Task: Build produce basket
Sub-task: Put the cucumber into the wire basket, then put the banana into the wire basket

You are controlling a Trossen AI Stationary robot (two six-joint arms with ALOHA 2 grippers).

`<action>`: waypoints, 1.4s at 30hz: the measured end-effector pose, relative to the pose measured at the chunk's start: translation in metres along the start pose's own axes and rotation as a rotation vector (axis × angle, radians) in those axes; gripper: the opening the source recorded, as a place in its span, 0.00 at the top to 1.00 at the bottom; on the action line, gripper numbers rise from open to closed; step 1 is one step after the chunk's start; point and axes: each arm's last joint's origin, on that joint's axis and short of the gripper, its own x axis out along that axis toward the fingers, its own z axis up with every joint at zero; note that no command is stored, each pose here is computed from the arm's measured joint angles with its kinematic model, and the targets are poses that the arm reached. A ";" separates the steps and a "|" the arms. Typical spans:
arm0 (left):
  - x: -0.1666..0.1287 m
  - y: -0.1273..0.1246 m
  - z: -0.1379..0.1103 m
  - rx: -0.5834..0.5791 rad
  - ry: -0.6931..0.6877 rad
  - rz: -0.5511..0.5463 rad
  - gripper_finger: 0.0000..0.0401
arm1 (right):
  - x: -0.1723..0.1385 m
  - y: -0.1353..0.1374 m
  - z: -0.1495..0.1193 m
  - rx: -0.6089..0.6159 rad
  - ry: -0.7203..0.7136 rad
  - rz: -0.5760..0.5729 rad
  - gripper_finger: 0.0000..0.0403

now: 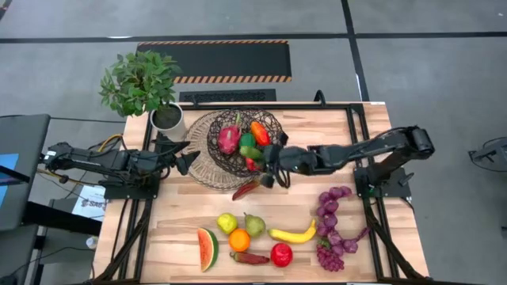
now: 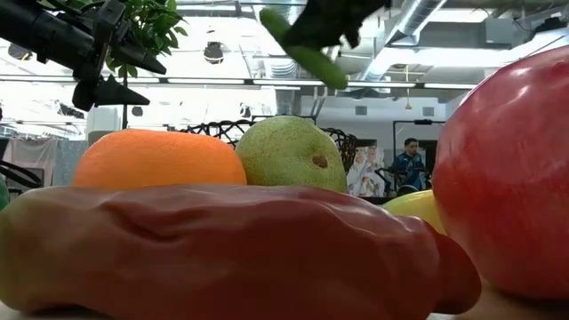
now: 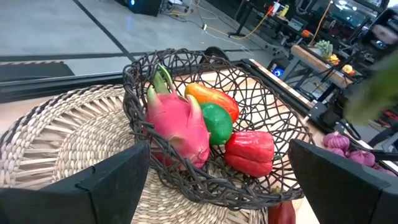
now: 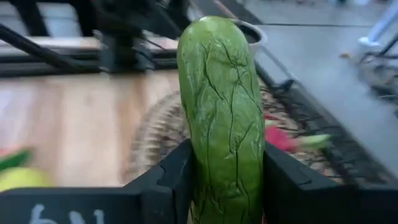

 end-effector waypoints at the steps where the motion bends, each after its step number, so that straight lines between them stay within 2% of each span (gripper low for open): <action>1: 0.000 0.000 0.000 0.000 -0.001 0.001 0.08 | 0.008 -0.002 0.002 0.000 -0.038 -0.006 0.60; 5: 0.000 0.001 0.000 0.006 -0.002 0.013 0.08 | 0.035 -0.009 0.006 0.042 -0.177 0.054 0.61; 10: 0.000 0.001 -0.001 0.011 -0.002 0.023 0.08 | 0.072 -0.016 -0.007 0.079 -0.261 0.089 0.61; 15: 0.000 0.001 -0.001 0.008 -0.002 0.023 0.08 | 0.098 -0.018 -0.026 0.106 -0.277 0.070 0.59; 23: 0.000 0.002 -0.001 0.000 -0.001 0.024 0.08 | 0.126 -0.014 -0.049 0.095 -0.225 0.056 0.53; 28: 0.000 0.001 -0.001 -0.003 0.000 0.021 0.08 | 0.139 -0.010 -0.048 0.090 -0.222 0.057 0.48; 36: 0.000 0.001 -0.001 0.022 0.005 0.015 0.08 | 0.145 -0.018 -0.062 0.031 -0.029 0.035 0.37; 39: 0.000 0.001 -0.001 0.024 0.006 0.016 0.08 | 0.145 -0.021 -0.060 0.036 -0.037 0.027 0.33; 42: 0.000 0.001 -0.001 0.023 0.006 0.016 0.08 | 0.135 -0.023 -0.047 0.041 -0.074 0.029 0.31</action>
